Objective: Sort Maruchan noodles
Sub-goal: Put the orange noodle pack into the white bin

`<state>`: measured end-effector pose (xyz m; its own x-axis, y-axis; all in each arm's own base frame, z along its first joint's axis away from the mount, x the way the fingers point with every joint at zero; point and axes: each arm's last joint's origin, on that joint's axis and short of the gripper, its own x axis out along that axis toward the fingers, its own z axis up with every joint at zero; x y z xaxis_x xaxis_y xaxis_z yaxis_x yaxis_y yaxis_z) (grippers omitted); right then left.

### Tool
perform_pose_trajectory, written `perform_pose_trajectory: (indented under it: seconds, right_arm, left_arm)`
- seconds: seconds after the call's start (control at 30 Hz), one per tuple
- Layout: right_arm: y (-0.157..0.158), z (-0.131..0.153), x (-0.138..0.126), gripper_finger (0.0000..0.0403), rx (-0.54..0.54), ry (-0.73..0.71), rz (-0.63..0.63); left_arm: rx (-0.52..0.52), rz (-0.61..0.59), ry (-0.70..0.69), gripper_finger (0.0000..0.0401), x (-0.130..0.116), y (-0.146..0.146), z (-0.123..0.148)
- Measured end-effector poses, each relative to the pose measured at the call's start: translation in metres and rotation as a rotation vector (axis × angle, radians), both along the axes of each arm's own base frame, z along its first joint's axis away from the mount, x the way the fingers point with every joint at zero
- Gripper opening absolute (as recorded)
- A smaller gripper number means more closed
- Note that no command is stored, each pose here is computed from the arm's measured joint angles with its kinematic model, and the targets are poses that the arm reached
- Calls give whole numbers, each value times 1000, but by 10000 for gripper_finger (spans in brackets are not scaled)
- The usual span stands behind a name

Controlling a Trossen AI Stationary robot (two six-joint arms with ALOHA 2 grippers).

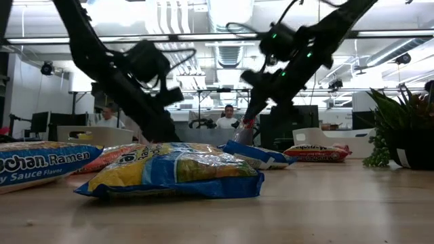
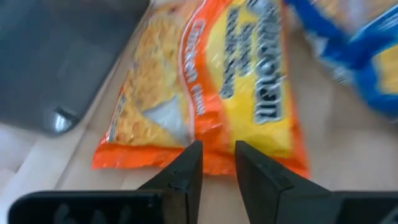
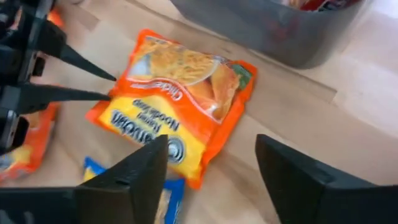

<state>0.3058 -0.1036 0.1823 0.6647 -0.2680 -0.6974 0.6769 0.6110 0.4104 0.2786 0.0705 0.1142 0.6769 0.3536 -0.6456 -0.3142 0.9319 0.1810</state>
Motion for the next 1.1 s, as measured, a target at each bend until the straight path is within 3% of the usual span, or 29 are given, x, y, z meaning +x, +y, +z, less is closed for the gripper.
perform_pose_trajectory:
  seconds: [0.33, 0.5, 0.63, 0.87, 0.97, 1.1]
  right_arm:
    - [-27, -30, 34, 320, 62, 56, 16]
    - [-32, -49, 46, 329, 87, 82, 33]
    - [-33, -54, 61, 318, 116, -40, 173]
    - [-25, -42, 74, 253, 120, -162, 281]
    - [-25, -42, 74, 189, 114, -161, 275]
    - [-25, -39, 74, 73, 113, -167, 279]
  left_arm:
    - [-11, 41, 46, 74, 10, 8, -21]
    - [-10, 40, 45, 74, 10, 8, -22]
    - [-11, 35, 30, 74, 10, 8, -22]
    - [-9, 31, 21, 74, 11, 8, -21]
    - [-8, 31, 18, 74, 12, 8, -21]
    - [-8, 30, 11, 74, 12, 8, -17]
